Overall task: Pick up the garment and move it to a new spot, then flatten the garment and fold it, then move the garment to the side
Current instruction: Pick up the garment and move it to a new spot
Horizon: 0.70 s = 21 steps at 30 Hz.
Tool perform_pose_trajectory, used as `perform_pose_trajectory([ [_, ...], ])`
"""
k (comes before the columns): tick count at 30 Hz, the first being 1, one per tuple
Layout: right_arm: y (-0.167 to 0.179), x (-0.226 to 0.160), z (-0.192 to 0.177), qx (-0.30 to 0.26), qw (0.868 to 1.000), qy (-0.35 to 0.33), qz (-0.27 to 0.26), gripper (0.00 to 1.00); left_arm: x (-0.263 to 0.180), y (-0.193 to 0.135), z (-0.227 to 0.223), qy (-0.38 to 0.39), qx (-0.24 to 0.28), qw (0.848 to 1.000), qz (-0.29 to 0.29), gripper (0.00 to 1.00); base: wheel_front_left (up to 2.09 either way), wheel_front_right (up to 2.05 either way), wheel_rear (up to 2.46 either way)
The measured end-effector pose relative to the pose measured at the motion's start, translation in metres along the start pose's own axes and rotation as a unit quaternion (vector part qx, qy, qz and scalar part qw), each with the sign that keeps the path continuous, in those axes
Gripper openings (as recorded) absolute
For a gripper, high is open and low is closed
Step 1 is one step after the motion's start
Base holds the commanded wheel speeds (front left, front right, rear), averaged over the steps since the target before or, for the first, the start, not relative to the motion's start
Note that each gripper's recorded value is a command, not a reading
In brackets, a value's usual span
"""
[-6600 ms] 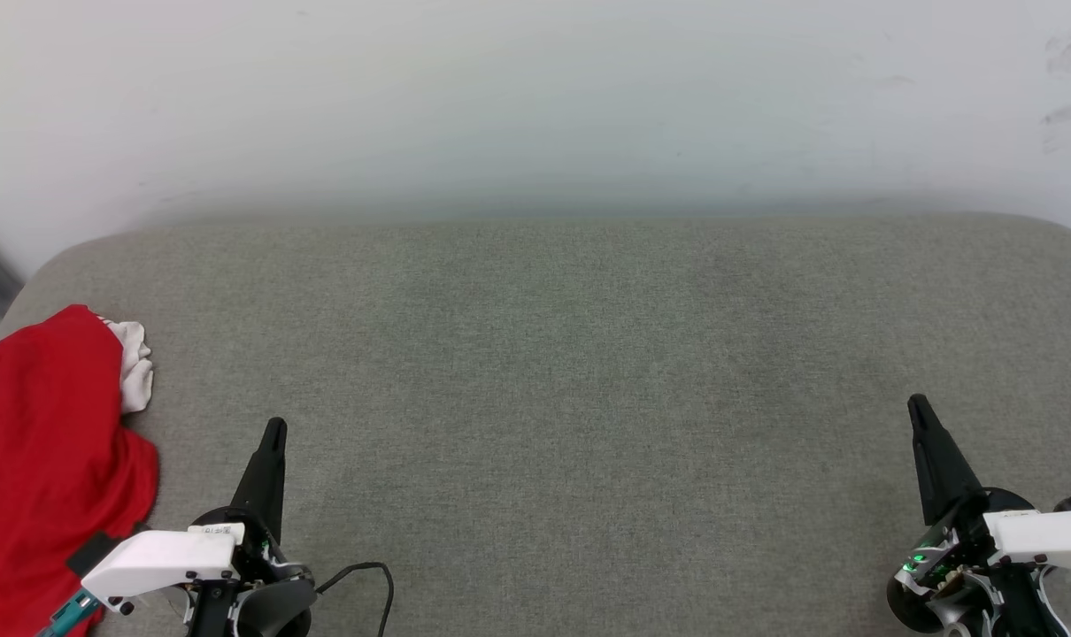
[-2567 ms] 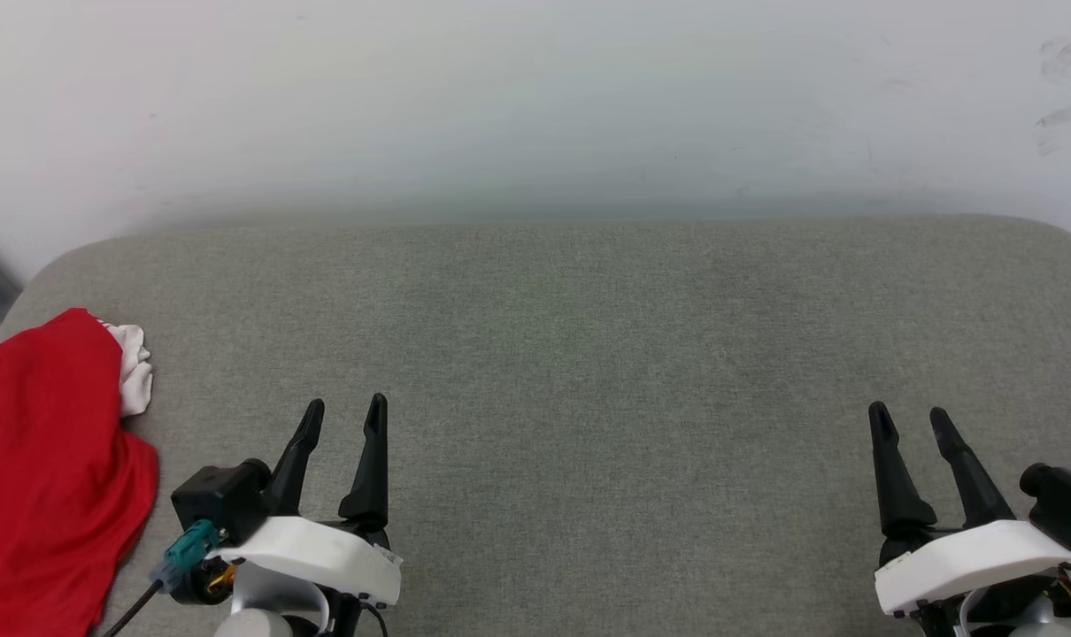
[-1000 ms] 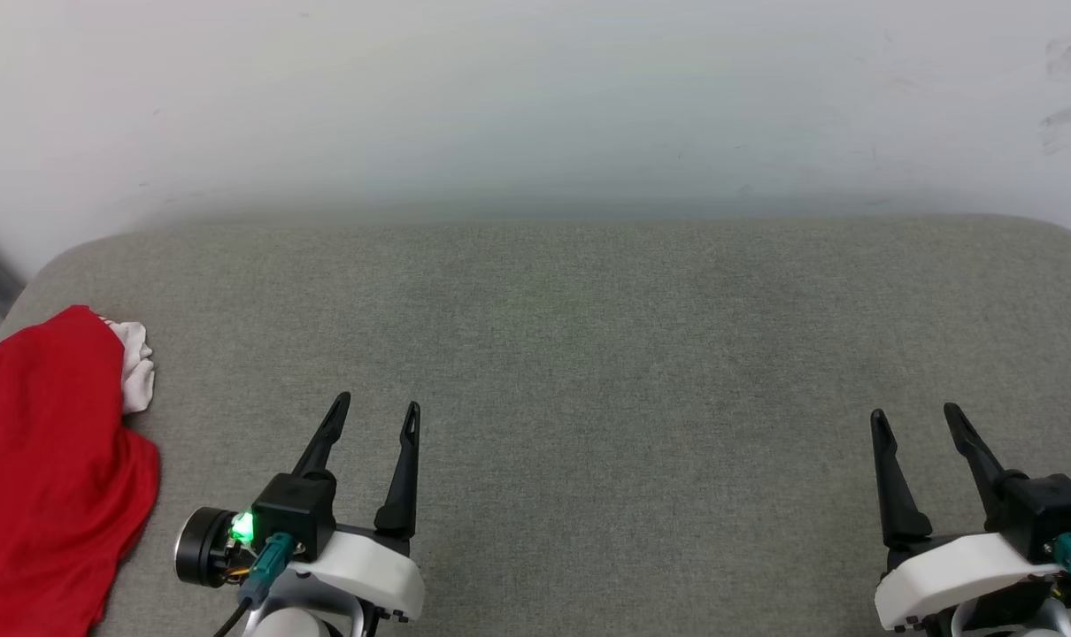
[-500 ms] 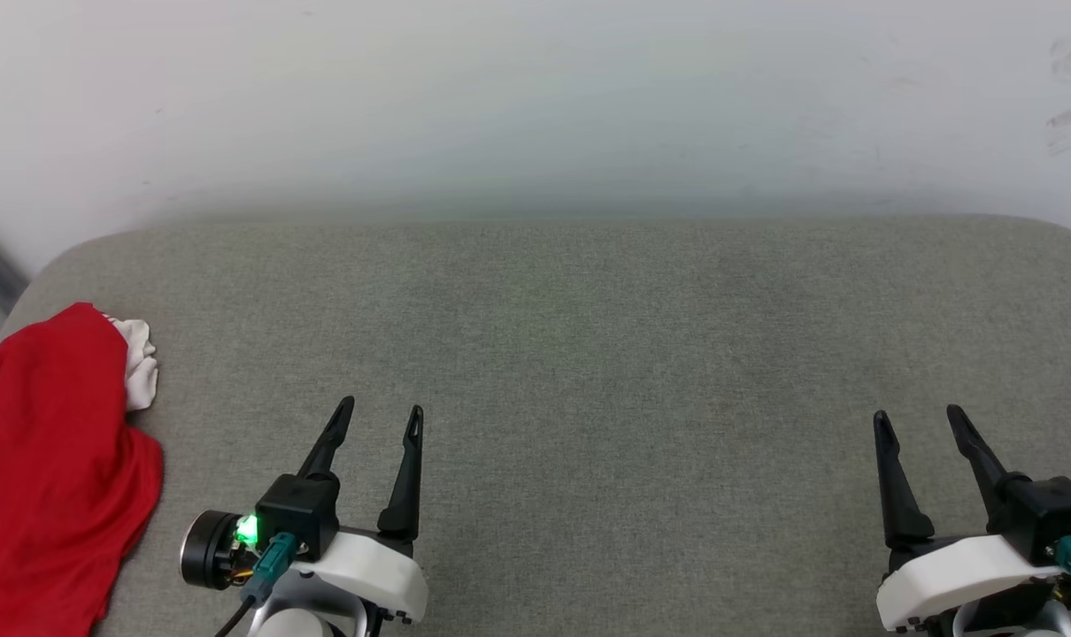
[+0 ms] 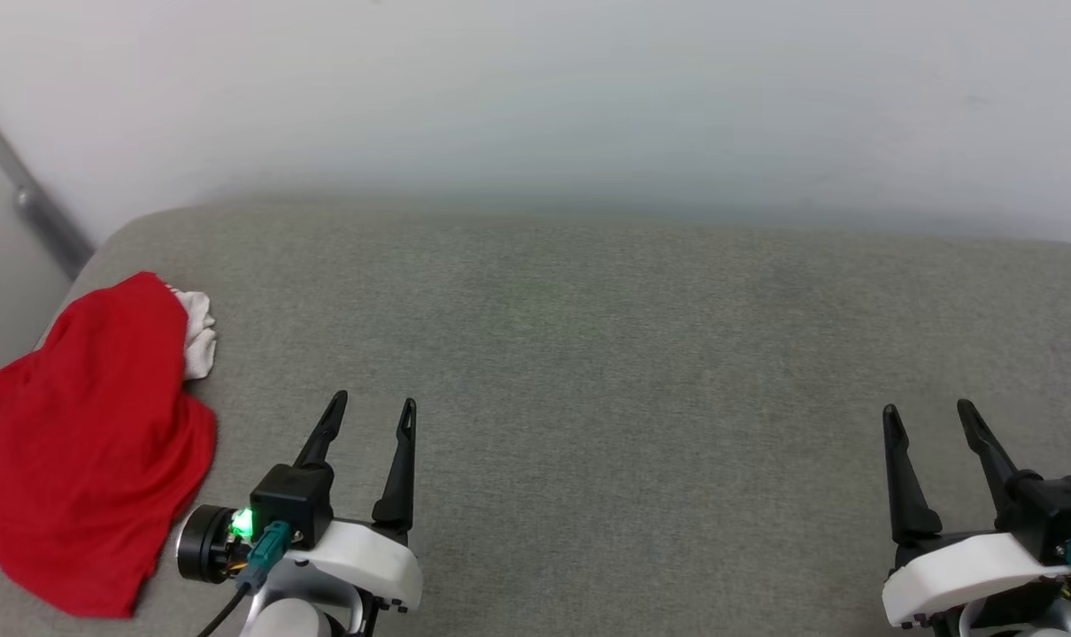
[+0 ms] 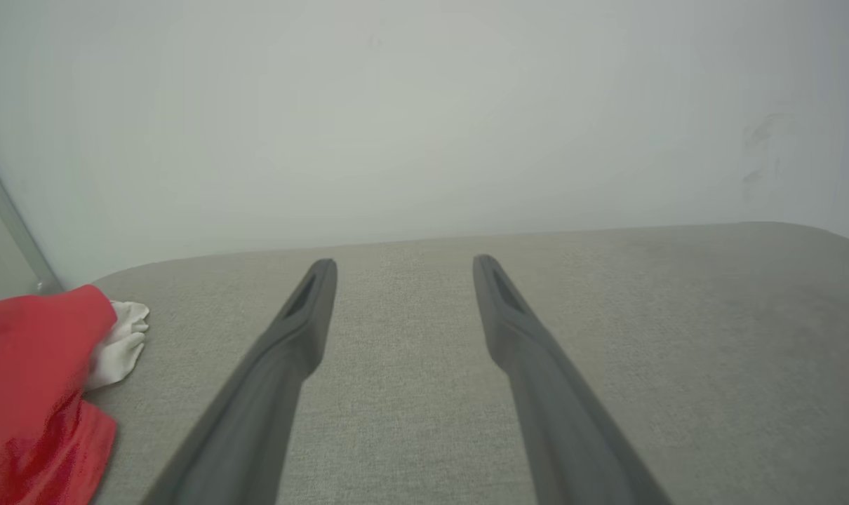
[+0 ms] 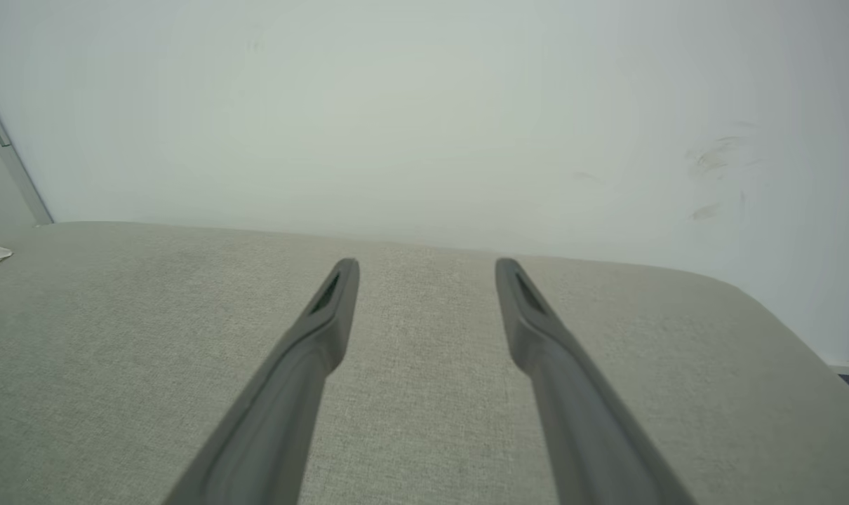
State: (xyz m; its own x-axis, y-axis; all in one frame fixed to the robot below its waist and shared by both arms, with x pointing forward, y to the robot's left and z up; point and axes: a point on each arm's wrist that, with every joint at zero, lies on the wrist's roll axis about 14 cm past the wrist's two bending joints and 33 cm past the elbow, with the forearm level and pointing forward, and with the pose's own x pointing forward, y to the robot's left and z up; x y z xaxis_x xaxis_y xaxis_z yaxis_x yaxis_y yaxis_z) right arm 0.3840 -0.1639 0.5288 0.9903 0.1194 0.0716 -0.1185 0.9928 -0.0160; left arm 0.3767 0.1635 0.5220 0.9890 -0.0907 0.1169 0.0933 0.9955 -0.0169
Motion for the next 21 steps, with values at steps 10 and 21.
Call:
perform_pose_trajectory([
  [10, 0.069, 0.031, 0.008, 0.012, 0.995, -0.017, 0.101, 1.0, -0.034, 0.068, 0.009, -0.006, 0.013, 0.994, 0.109, 1.0, 0.0, 0.0, 0.0],
  [21, 0.163, 0.052, 0.013, 0.03, 0.973, -0.029, 0.227, 1.0, -0.099, 0.136, 0.019, -0.01, 0.02, 0.972, 0.234, 1.0, 0.0, 0.0, 0.0],
])
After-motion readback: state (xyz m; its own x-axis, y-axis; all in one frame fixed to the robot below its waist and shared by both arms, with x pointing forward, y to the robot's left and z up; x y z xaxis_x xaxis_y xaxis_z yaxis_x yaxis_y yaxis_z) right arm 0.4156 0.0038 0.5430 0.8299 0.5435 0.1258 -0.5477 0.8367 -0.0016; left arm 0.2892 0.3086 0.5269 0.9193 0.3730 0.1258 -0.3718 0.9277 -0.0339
